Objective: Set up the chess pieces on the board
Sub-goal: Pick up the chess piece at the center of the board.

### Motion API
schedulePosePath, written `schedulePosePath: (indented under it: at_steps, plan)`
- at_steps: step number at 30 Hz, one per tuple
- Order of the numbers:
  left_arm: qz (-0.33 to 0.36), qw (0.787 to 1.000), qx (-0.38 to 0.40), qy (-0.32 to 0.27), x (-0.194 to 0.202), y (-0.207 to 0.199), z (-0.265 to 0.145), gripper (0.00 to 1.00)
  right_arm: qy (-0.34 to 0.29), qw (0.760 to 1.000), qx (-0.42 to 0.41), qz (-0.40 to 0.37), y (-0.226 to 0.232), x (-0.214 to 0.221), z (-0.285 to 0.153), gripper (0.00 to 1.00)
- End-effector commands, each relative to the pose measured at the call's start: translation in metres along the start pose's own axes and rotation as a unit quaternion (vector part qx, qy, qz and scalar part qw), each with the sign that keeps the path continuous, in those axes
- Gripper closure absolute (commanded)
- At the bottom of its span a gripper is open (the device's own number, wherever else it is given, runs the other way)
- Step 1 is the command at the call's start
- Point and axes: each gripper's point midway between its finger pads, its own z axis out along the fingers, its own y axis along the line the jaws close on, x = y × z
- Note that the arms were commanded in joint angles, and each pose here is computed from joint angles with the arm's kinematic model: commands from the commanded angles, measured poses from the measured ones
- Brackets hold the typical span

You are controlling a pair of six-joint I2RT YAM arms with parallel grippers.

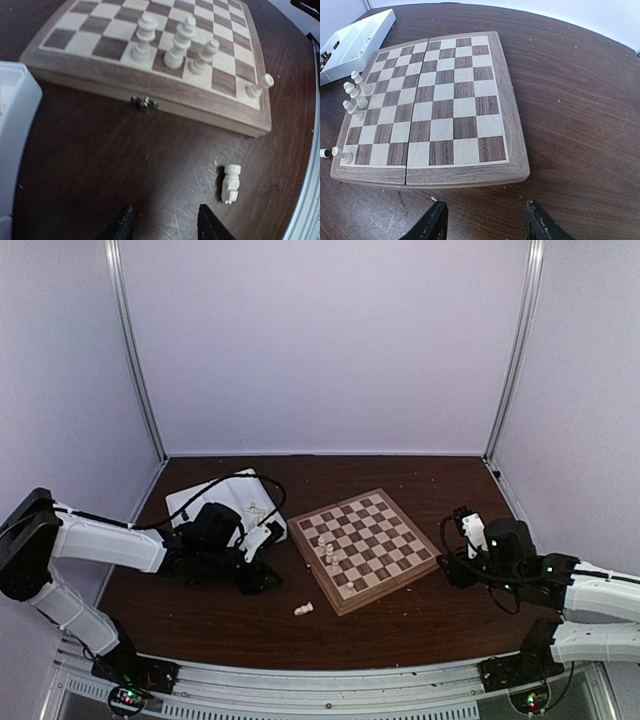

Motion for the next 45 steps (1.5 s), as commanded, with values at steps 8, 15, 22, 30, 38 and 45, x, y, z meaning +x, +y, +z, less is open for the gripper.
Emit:
schedulePosePath:
  at_steps: [8, 15, 22, 30, 38, 45]
  plan:
    - [0.125, 0.991, 0.036, 0.034, 0.045, -0.063, -0.002, 0.28, -0.015, 1.000, -0.005, 0.000, 0.004, -0.012, -0.001, 0.46]
    - [0.250, 0.968, 0.006, -0.003, 0.054, -0.095, 0.005, 0.04, -0.009, 1.000, -0.005, -0.001, 0.005, -0.011, 0.001, 0.46]
    - [0.273, 0.962, 0.023, 0.000, 0.061, -0.112, 0.028, 0.16, -0.013, 1.000, -0.004, 0.000, 0.004, -0.012, 0.000, 0.46]
    - [0.291, 0.952, 0.092, 0.003, 0.074, -0.157, 0.039, 0.16, -0.014, 1.000, -0.003, 0.001, 0.004, -0.012, -0.001, 0.46]
    - [0.291, 0.951, 0.096, 0.024, 0.080, -0.157, 0.038, 0.16, -0.010, 0.999, -0.033, -0.002, 0.013, -0.011, -0.005, 0.51]
    - [0.282, 0.952, 0.108, 0.046, 0.087, -0.157, 0.018, 0.16, 0.029, 0.971, -0.232, -0.040, 0.115, 0.034, -0.043, 0.42]
